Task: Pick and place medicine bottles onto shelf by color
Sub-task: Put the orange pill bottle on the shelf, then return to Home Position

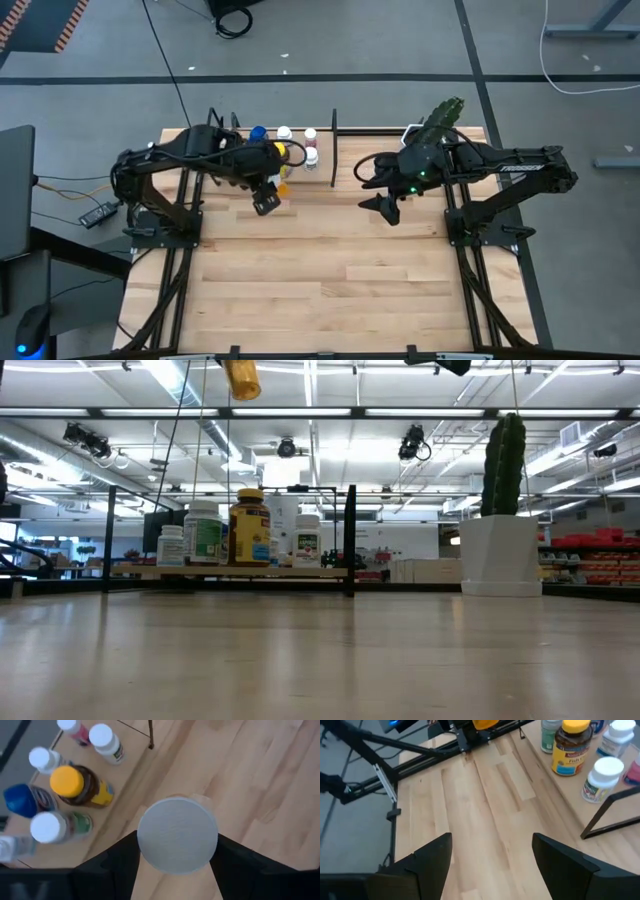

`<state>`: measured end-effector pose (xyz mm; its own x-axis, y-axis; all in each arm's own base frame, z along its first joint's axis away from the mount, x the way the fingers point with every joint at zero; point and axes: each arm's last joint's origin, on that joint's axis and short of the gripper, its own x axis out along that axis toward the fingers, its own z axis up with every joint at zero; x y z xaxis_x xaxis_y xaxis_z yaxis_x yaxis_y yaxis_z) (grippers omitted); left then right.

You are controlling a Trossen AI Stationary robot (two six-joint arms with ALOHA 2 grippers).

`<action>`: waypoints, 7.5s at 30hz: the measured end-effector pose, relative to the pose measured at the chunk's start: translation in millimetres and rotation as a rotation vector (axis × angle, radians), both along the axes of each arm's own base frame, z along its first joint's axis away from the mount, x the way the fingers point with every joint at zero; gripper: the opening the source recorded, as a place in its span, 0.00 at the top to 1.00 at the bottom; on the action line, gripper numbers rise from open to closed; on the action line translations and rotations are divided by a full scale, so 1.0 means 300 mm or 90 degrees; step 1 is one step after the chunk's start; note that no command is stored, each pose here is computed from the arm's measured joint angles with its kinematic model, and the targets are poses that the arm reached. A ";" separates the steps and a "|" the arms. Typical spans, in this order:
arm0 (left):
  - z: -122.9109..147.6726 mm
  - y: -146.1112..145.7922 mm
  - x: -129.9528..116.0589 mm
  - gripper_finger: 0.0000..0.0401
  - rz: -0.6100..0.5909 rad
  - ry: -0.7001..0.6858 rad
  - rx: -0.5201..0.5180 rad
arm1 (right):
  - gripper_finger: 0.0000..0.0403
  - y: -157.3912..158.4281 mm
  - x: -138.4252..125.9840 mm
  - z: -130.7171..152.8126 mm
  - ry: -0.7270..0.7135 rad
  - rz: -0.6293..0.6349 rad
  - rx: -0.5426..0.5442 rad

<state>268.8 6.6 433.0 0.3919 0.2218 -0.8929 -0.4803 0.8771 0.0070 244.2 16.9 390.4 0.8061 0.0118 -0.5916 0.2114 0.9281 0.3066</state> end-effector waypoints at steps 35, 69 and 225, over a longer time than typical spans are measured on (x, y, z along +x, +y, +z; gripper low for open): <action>0.171 0.273 -0.378 0.46 -0.005 -0.045 0.169 | 0.30 -0.025 -0.011 -0.010 0.025 -0.130 -0.095; -0.207 0.418 -0.502 0.45 0.048 0.191 0.031 | 0.30 -0.059 -0.015 -0.012 0.032 -0.198 -0.119; -0.803 0.005 -0.548 0.99 -0.011 -0.913 -0.141 | 0.99 -0.130 -0.456 -0.744 -0.417 -0.275 0.312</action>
<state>104.5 8.1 192.0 0.9614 0.1199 0.2475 0.0533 0.8018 -0.5953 107.6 -21.9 167.3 0.9707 -0.2390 -0.0250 0.1553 0.5446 0.8242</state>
